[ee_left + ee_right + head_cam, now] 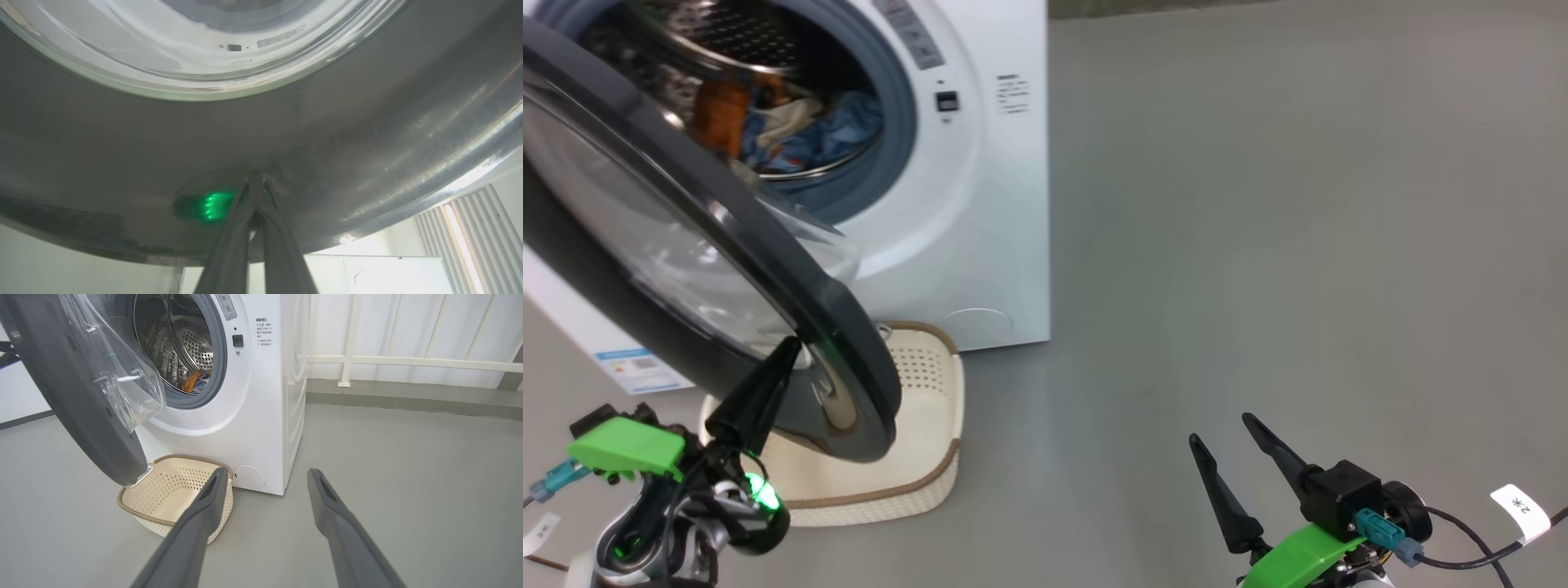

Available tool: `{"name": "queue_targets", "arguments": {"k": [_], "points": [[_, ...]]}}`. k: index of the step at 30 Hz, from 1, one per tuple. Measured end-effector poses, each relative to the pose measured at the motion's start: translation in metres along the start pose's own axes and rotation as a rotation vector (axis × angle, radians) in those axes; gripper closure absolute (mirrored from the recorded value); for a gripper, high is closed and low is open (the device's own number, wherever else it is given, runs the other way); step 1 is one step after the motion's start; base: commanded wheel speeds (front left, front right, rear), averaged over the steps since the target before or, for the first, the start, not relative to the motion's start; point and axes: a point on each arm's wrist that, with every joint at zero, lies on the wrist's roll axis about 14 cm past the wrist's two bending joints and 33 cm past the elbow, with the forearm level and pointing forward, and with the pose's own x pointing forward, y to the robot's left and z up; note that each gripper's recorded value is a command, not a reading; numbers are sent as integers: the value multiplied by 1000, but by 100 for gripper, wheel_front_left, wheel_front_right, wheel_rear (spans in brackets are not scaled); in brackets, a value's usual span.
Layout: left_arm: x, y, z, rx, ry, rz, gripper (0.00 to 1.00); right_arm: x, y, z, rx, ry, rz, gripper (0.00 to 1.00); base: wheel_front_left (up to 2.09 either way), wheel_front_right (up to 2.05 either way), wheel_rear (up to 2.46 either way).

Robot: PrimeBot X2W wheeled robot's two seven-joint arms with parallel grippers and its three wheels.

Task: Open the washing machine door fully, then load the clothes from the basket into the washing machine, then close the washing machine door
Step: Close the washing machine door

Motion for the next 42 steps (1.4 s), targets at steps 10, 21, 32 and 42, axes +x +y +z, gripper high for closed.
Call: {"name": "queue_targets", "arguments": {"k": [10, 21, 32, 42], "points": [[41, -2, -8, -38, -51, -22, 100, -16, -28, -3, 1, 11, -95, 0, 0, 0, 0], [66, -6, -15, -85, -91, -48, 100, -30, -53, -3, 1, 11, -178, 0, 0, 0, 0], [47, -20, -14, -79, -95, -94, 100, -26, -51, 13, -4, -39, -171, 0, 0, 0, 0], [-13, -29, -1, -18, -176, -128, 100, -18, -26, 27, 6, -88, -95, 0, 0, 0, 0]]}}
